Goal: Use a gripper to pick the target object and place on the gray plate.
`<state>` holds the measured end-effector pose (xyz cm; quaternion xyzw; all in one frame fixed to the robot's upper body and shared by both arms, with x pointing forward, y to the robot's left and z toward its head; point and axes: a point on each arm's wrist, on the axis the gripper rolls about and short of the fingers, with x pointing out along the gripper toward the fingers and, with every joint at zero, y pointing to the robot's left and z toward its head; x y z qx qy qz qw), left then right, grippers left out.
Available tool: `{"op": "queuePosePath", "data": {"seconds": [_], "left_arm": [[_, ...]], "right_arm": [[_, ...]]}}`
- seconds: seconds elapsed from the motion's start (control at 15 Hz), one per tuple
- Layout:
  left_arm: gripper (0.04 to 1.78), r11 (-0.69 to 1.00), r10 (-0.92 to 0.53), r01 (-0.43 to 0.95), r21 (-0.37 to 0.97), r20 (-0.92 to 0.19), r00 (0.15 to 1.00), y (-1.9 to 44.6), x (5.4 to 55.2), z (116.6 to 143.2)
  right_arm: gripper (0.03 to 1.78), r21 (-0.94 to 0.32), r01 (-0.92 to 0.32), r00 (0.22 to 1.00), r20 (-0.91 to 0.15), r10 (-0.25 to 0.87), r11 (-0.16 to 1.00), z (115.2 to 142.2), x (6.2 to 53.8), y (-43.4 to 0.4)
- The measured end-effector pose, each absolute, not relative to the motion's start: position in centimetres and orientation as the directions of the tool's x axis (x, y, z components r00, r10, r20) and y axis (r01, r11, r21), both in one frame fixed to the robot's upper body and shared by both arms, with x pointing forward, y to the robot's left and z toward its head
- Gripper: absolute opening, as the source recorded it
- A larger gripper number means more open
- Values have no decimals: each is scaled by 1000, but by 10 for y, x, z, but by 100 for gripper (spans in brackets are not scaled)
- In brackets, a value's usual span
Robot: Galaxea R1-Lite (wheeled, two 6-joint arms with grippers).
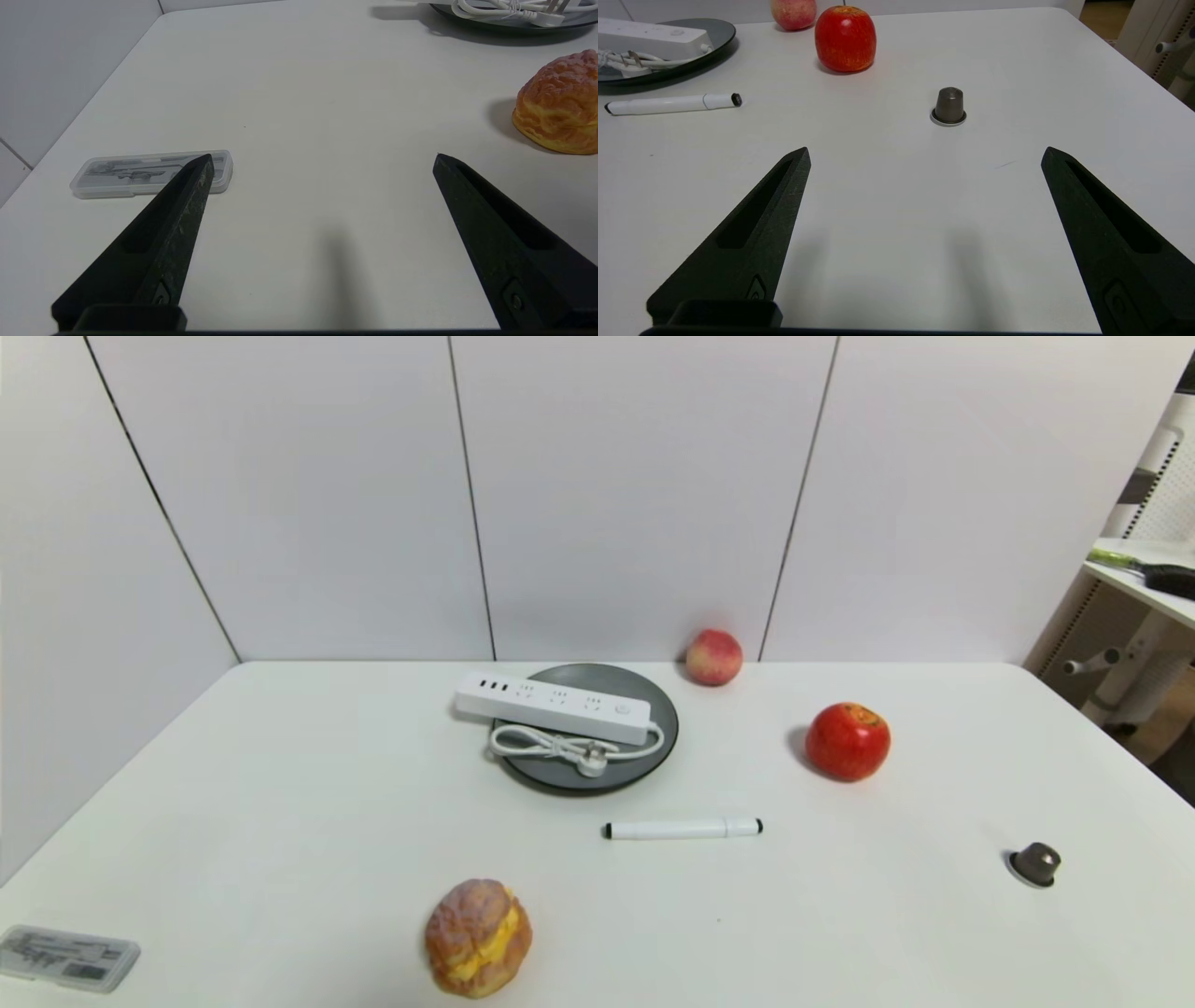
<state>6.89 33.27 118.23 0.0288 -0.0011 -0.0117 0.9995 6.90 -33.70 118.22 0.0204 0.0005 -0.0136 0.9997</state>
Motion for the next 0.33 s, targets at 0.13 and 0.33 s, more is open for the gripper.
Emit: {"op": "queuePosePath", "data": {"seconds": [0.13, 0.33], "left_arm": [[169, 998, -24, 24, 58, 1, 1000, 333, 69, 1182], [169, 998, -23, 23, 58, 1, 1000, 333, 69, 1182]], "right_arm": [[171, 44, 28, 1000, -1, -28, 999, 1182, 69, -337], [171, 42, 28, 1000, -1, -28, 999, 1182, 69, -337]]}}
